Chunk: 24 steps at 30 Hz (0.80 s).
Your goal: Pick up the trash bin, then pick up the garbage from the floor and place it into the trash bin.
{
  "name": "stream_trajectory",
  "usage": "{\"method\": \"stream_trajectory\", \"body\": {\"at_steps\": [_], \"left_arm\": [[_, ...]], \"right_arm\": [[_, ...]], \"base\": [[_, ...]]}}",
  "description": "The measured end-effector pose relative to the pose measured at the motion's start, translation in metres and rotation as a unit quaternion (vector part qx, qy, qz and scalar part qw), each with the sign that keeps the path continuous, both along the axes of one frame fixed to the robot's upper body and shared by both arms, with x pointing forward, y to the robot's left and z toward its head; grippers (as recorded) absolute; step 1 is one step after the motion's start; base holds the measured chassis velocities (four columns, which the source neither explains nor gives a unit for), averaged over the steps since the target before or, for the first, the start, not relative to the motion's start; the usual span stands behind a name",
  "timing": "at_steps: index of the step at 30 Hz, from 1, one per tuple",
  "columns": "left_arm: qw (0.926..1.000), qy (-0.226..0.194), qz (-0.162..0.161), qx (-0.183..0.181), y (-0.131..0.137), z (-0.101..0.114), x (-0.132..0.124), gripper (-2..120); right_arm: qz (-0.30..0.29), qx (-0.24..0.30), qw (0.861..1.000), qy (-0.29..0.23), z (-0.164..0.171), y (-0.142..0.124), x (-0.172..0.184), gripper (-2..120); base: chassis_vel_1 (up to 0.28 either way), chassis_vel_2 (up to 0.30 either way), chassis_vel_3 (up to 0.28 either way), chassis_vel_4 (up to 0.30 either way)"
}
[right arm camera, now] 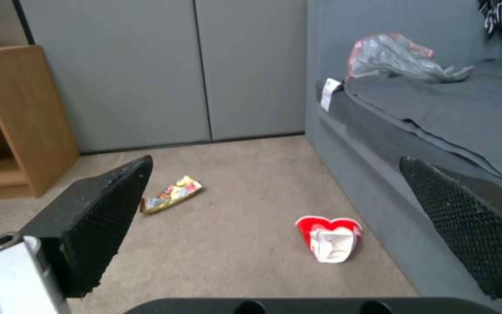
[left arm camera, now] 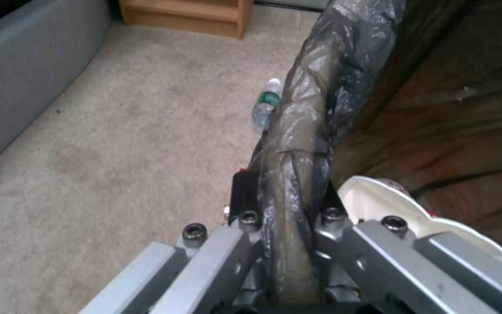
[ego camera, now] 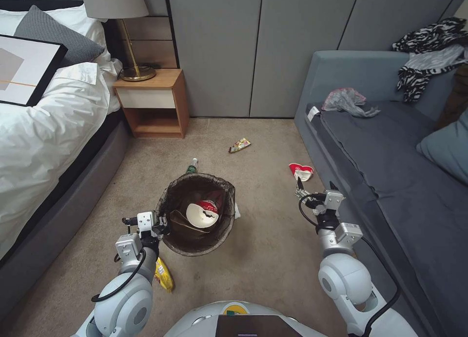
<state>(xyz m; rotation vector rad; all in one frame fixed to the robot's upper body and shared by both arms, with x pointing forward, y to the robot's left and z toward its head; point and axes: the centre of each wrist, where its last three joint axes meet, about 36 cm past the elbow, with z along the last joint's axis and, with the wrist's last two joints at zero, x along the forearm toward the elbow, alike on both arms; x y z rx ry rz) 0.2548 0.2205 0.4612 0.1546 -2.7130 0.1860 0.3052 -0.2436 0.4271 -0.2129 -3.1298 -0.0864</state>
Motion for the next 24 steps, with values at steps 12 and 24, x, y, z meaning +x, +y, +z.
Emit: {"method": "stream_trajectory", "body": {"at_steps": [12,24], "left_arm": [[1.0,-0.002,0.008,0.005,0.0027,-0.0007,0.0007,0],[0.9998,-0.005,0.015,0.009,0.004,-0.0015,0.0015,0]], "right_arm": [[-0.004,0.004,1.0,0.001,-0.0017,0.0018,0.0018,100],[-0.008,0.004,1.0,-0.01,-0.0027,0.0031,0.005,100]], "base": [[-0.09,0.093,0.092,-0.099],[-0.094,0.092,0.089,-0.099]]}}
